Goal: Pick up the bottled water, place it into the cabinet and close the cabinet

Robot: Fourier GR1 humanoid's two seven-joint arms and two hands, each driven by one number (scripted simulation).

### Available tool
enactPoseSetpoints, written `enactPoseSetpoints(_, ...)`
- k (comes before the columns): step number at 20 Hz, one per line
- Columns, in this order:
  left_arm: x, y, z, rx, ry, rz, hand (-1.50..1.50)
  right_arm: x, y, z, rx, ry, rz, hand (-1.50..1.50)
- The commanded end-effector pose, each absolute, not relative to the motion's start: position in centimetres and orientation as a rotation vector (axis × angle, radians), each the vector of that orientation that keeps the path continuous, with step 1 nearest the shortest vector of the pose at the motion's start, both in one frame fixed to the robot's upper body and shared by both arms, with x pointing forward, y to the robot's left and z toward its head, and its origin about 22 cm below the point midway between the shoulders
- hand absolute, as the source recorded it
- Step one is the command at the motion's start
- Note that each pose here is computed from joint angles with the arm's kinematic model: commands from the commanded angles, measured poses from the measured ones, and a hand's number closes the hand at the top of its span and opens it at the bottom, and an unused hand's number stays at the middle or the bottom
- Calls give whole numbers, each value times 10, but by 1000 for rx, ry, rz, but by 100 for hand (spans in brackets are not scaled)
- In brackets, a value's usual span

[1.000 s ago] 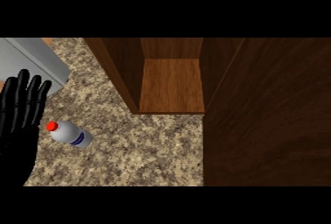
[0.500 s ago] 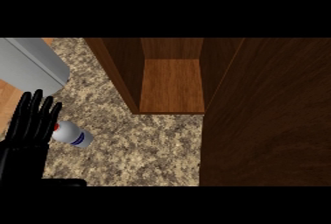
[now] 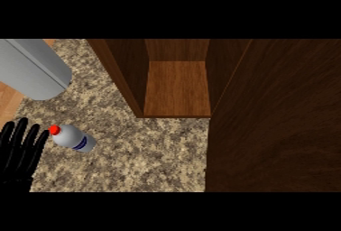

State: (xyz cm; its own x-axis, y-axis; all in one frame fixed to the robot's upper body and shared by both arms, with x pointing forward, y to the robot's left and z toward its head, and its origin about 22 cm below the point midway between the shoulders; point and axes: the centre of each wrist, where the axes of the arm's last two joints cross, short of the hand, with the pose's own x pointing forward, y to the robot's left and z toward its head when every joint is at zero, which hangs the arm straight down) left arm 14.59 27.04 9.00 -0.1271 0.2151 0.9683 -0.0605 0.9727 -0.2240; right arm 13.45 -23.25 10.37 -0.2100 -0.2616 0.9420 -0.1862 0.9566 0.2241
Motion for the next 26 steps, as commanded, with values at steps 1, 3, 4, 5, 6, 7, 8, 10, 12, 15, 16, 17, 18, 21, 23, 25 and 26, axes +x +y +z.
enactPoseSetpoints(1, 140, 285, 96, -106, -1676, 246, -150, 114, -249, 101, 342, -1796, -72, -150)
enactPoseSetpoints(3, 120, 262, 85, -95, -1671, 229, -150, 127, -249, 85, 326, -1775, -86, -150)
enactPoseSetpoints(4, 130, 275, 81, -82, -1669, 247, -150, 112, -243, 85, 340, -1787, -71, -150)
enactPoseSetpoints(5, 124, 287, 85, -95, -1670, 232, -150, 119, -232, 91, 339, -1799, -51, -150)
enactPoseSetpoints(6, 125, 268, 84, -103, -1682, 247, -150, 119, -237, 93, 334, -1790, -55, -150)
enactPoseSetpoints(7, 134, 285, 94, -108, -1666, 250, -150, 116, -234, 87, 354, -1804, -59, -150)
enactPoseSetpoints(8, 120, 300, 87, -105, -1680, 246, -150, 116, -229, 98, 329, -1795, -61, -150)
enactPoseSetpoints(10, 135, 296, 91, -78, -1706, 240, -150, 99, -236, 68, 347, -1795, -61, -150)
enactPoseSetpoints(12, 120, 311, 79, -78, -1735, 236, -150, 113, -244, 76, 344, -1789, -48, -150)
enactPoseSetpoints(15, 111, 301, 68, -68, -1710, 255, -150, 101, -237, 87, 316, -1799, -56, -150)
enactPoseSetpoints(16, 118, 309, 69, -27, -1726, 285, -150, 106, -244, 72, 346, -1802, -51, -150)
enactPoseSetpoints(17, 105, 305, 64, -43, -1708, 295, -150, 105, -236, 81, 335, -1807, -54, -150)
enactPoseSetpoints(18, 124, 309, 53, -33, -1710, 286, -150, 108, -232, 83, 352, -1816, -28, -150)
enactPoseSetpoints(21, 147, 315, 55, 10, -1703, 307, -150, 103, -237, 78, 337, -1807, -49, -150)
enactPoseSetpoints(23, 134, 345, 42, 15, -1697, 311, -150, 97, -251, 65, 322, -1818, -46, -150)
enactPoseSetpoints(25, 147, 341, 27, 52, -1708, 296, -150, 111, -241, 79, 343, -1823, -34, -150)
enactPoseSetpoints(26, 137, 356, 21, 49, -1707, 277, -150, 98, -232, 60, 345, -1820, -35, -150)
